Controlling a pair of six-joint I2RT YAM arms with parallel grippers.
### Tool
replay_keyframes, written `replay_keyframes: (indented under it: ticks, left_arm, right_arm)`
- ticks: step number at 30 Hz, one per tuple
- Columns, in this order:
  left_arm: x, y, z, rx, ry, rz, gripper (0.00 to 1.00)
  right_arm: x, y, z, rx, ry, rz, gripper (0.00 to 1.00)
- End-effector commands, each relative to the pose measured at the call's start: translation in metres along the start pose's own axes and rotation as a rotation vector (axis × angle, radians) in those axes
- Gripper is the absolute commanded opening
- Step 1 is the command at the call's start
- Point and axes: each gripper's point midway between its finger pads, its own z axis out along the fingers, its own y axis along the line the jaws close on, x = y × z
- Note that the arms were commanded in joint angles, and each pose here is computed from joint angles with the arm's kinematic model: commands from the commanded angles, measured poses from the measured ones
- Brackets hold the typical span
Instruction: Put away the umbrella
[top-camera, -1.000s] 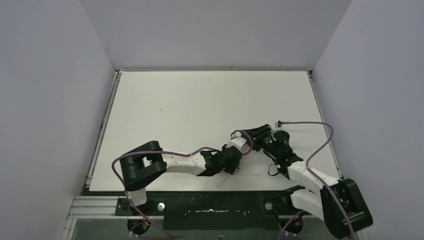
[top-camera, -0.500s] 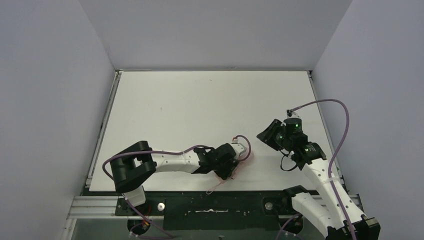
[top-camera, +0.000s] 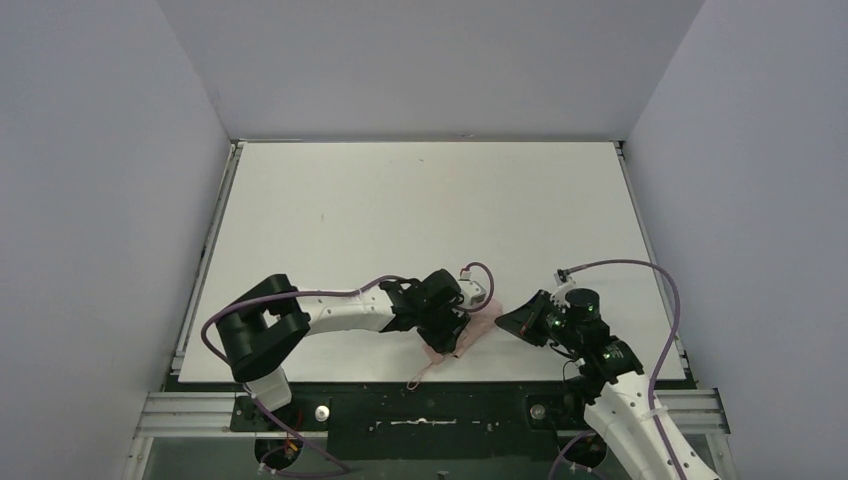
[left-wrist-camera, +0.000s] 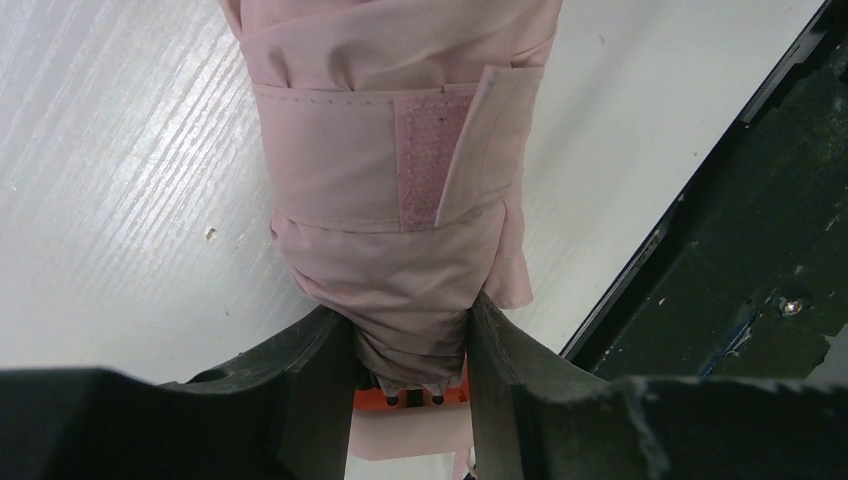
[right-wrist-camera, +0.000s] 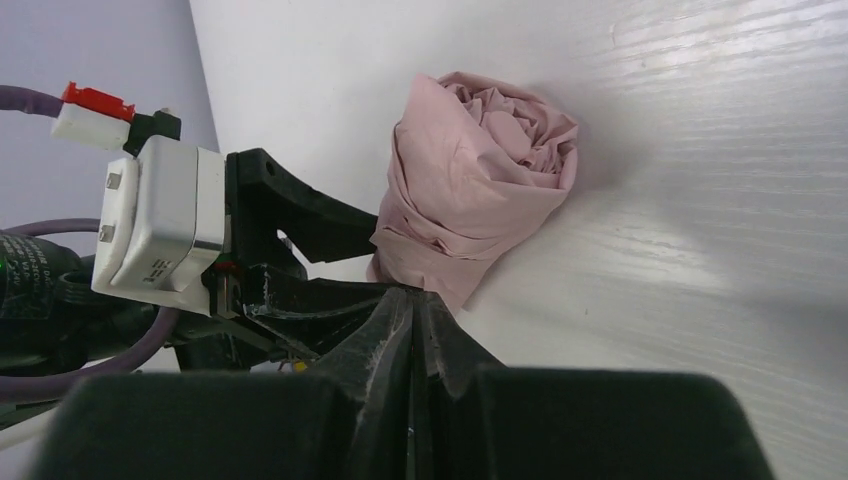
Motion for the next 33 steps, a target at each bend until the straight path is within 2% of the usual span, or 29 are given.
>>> replay_keyframes:
  ticks: [1,8,13,21,33]
  left_arm:
    - [0.039,0.002,0.000,0.014,0.169,-0.018,0.00]
    - [0.039,0.002,0.001,0.017,0.175,-0.027,0.00]
    - [0.040,0.002,0.001,0.018,0.176,-0.031,0.00]
    - [0.041,0.002,0.001,0.021,0.177,-0.033,0.00]
    - [0.041,0.001,0.002,0.027,0.183,-0.030,0.00]
  right_arm:
    - [-0.011,0.042,0.005,-0.192,-0.049,0.035,0.00]
    - [0.016,0.056,0.031,-0.229,0.029,-0.027,0.00]
    - [0.016,0.055,0.046,-0.216,0.009,-0.022,0.00]
    - [0.004,0.033,0.060,-0.120,-0.064,0.004,0.00]
    - [0.014,-0.002,0.073,-0.005,-0.039,-0.011,0.00]
